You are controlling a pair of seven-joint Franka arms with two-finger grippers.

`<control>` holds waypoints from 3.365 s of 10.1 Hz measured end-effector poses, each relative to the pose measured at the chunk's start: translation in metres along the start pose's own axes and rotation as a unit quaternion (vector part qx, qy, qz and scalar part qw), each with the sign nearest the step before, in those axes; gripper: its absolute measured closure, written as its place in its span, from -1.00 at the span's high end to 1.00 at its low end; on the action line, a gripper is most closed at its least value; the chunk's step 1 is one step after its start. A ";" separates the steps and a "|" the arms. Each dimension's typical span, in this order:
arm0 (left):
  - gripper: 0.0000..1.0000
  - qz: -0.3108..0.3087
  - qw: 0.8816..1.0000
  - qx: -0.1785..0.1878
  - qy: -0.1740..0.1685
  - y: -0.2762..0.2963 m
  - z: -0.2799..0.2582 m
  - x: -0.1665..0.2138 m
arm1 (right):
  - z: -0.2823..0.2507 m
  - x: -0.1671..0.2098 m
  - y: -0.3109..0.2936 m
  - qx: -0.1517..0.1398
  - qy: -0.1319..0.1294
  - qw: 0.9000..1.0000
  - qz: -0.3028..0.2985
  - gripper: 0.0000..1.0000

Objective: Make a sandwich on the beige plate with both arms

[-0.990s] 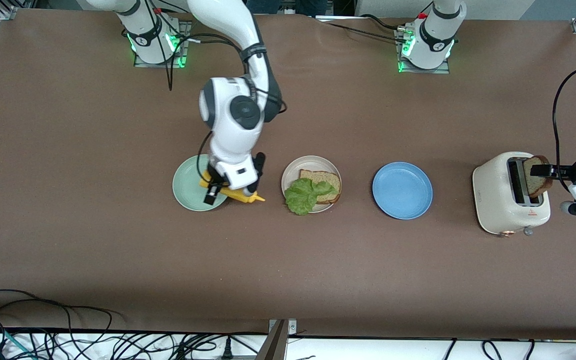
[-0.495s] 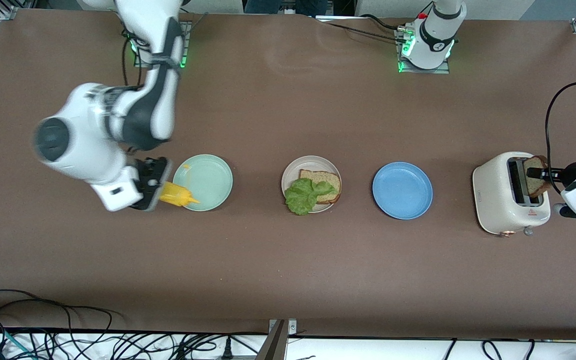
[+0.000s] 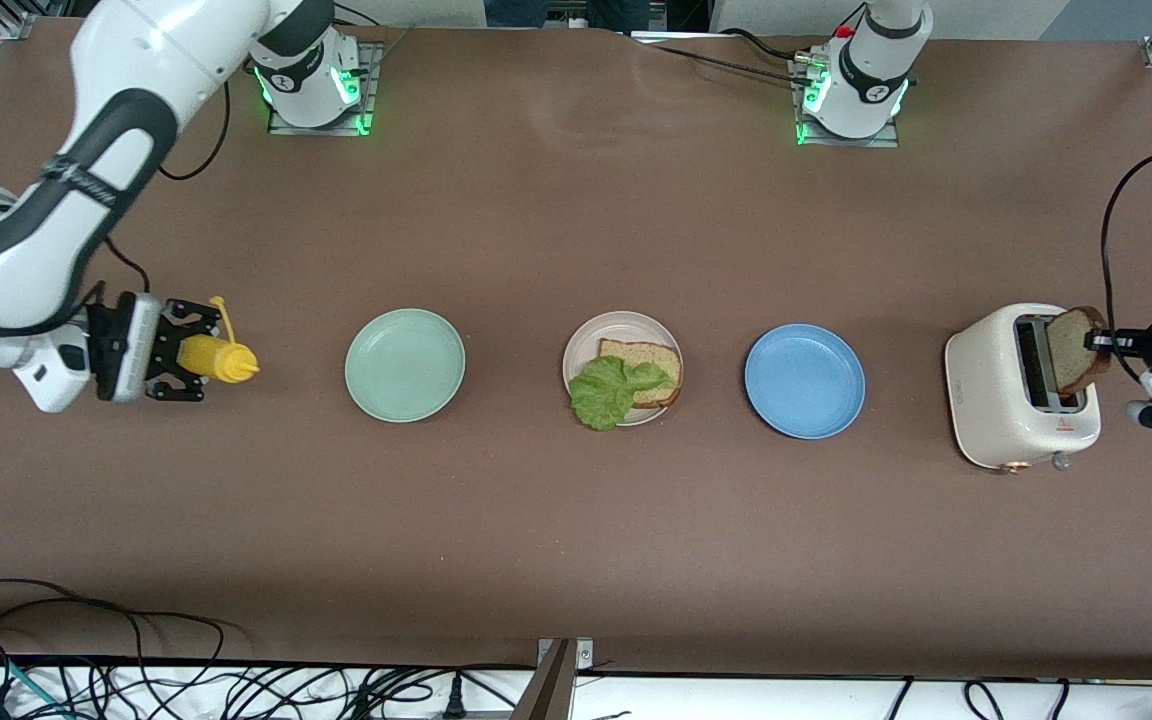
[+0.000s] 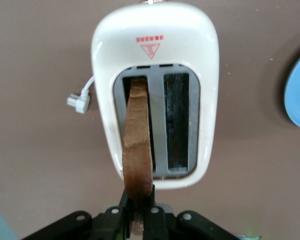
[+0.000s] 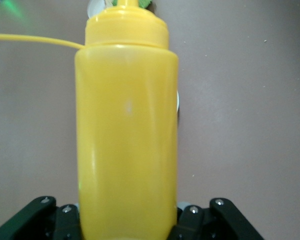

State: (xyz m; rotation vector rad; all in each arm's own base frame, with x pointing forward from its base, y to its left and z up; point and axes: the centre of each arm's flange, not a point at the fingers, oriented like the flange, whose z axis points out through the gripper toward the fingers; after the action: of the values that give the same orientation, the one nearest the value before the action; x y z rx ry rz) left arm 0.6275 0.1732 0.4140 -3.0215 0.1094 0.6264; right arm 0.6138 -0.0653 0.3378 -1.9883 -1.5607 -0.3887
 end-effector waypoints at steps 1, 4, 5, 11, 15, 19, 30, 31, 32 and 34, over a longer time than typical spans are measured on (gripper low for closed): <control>-0.76 -0.002 1.000 0.002 0.001 0.003 -0.023 -0.016 | 0.014 -0.044 0.000 0.011 0.061 0.998 -0.003 -0.93; -0.83 0.030 0.999 0.012 0.008 0.056 -0.093 -0.052 | 0.058 -0.137 0.002 0.020 0.186 0.982 -0.027 -0.93; -0.83 0.058 0.998 0.020 0.018 0.092 -0.112 -0.053 | 0.070 -0.153 0.003 0.021 0.220 0.975 -0.033 -0.93; -0.83 0.171 0.970 -0.171 -0.020 0.282 -0.083 -0.015 | 0.132 -0.221 0.001 0.016 0.366 0.930 -0.036 -0.93; -0.83 0.184 0.894 -0.395 -0.106 0.345 0.003 0.051 | 0.162 -0.235 0.010 0.009 0.377 0.925 -0.055 -0.93; -0.83 0.180 0.850 -0.490 -0.074 0.410 0.080 0.109 | 0.183 -0.249 0.012 0.000 0.404 0.913 -0.054 -0.93; 0.51 0.225 0.801 -0.554 -0.015 0.419 0.170 0.150 | 0.132 -0.301 0.009 0.026 0.352 0.935 -0.028 0.81; 0.82 0.225 0.804 -0.550 -0.009 0.410 0.166 0.152 | 0.118 -0.310 0.009 0.032 0.339 0.940 -0.019 0.84; 1.00 0.232 0.815 -0.531 -0.002 0.399 0.159 0.152 | 0.099 -0.314 0.015 0.042 0.320 0.946 -0.006 0.84; 1.00 0.247 0.839 -0.484 -0.001 0.376 0.133 0.143 | 0.040 -0.303 0.039 0.059 0.261 0.963 0.038 0.86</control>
State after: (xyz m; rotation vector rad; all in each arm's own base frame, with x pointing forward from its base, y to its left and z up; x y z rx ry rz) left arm 0.6761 -0.2005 0.2204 -3.9958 0.8406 0.9457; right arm 0.5631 -0.2856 0.1279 -1.6697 -1.1411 -0.7064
